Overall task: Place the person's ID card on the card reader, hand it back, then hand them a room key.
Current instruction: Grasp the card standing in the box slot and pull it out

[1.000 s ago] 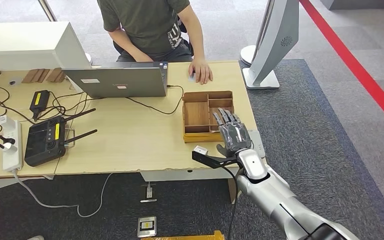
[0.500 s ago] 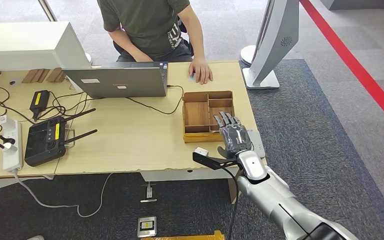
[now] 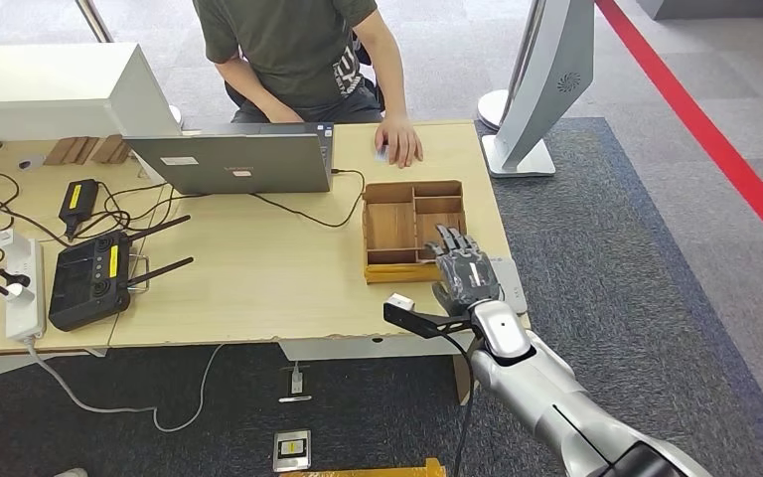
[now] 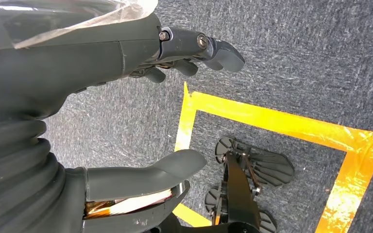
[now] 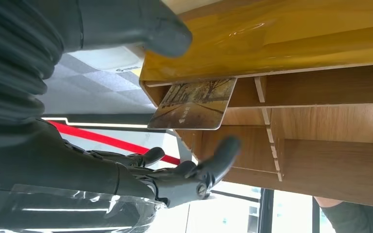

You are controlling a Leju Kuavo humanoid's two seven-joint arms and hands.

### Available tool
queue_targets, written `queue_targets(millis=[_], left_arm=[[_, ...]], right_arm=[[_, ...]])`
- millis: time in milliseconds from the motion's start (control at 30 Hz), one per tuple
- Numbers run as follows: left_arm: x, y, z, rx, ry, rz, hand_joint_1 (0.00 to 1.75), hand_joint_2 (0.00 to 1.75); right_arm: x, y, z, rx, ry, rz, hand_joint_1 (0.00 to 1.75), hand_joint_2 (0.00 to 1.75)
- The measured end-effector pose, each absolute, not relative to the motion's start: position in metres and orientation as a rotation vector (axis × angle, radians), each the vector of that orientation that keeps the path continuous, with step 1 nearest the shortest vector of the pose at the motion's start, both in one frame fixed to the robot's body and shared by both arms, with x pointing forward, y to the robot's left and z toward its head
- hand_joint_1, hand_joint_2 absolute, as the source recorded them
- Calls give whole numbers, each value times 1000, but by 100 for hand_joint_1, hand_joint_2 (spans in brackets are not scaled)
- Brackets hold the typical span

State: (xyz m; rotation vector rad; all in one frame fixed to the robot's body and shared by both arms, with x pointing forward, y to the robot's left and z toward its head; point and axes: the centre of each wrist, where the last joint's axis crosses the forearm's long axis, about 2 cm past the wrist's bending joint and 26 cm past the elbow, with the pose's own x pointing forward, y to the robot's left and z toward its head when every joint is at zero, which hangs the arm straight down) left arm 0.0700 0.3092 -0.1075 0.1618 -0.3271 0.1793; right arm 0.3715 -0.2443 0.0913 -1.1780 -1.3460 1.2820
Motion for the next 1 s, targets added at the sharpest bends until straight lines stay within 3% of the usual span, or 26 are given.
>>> queue_targets(millis=[1000], left_arm=[[70, 309, -107, 160, -331, 175, 0, 175]], right_arm=[[376, -250, 95, -1197, -1351, 1272, 175, 175]])
